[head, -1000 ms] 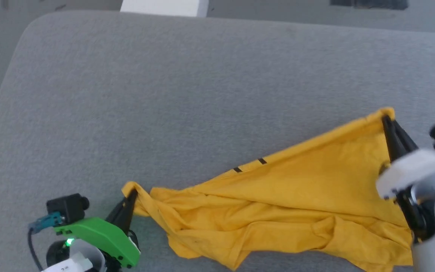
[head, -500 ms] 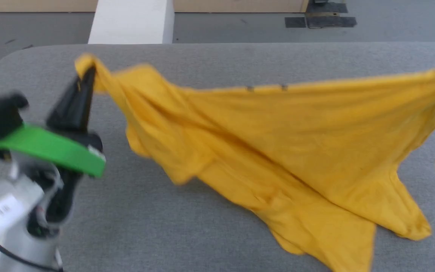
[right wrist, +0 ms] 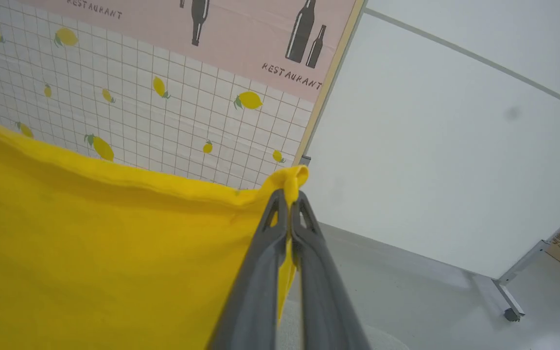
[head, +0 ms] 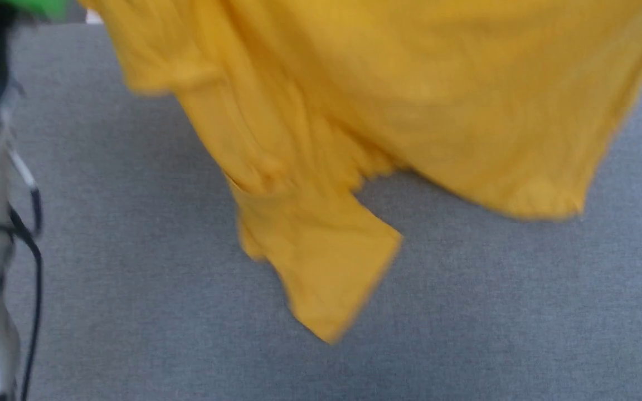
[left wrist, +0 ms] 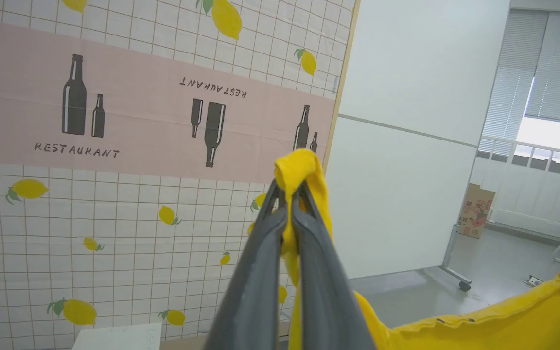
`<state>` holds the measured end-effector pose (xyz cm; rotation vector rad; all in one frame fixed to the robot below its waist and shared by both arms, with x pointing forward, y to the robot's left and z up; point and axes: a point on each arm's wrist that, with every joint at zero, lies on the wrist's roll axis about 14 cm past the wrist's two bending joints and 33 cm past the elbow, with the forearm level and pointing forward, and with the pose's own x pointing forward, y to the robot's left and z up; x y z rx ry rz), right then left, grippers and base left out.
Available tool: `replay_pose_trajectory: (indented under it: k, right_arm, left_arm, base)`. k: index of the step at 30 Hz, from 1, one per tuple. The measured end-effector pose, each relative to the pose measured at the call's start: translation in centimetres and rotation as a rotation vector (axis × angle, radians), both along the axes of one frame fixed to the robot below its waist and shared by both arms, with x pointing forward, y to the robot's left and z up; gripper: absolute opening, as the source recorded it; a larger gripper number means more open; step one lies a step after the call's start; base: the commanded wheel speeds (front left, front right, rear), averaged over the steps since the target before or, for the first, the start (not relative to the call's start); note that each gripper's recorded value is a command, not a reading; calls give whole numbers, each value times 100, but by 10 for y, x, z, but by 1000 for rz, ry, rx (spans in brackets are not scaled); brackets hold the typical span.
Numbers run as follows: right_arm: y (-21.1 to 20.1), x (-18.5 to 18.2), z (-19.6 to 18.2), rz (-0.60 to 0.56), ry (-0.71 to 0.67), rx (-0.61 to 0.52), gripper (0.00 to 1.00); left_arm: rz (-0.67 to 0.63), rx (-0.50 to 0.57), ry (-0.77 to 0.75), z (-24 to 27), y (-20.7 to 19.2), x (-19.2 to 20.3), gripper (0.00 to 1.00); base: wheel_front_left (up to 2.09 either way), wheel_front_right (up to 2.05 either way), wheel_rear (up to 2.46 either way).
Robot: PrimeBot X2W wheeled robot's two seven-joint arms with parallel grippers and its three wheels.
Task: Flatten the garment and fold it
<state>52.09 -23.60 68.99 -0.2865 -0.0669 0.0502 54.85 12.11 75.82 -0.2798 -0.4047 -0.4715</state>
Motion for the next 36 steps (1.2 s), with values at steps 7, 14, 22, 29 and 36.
replay_pose_trajectory:
  k: [7,14,22,29,36]
  right_arm:
    - [1,59,21,-35,-44,-38,0]
    - [1,115,29,-82,-122,-48,0]
    - [-13,149,33,-136,-267,-52,0]
    - [-8,166,-60,-102,-82,-40,0]
    - [5,136,-151,-41,132,15,0]
  left_arm:
    - [63,-60,-101,43,8,52,0]
    - [181,-127,-258,74,29,92,0]
    - [185,-215,-409,76,34,114,0]
    - [168,-98,-124,-38,31,161,0]
    - [147,127,261,-182,37,150,0]
  base:
    - [0,0,0]
    - [0,0,0]
    - [0,0,0]
    - [0,0,0]
    - [0,0,0]
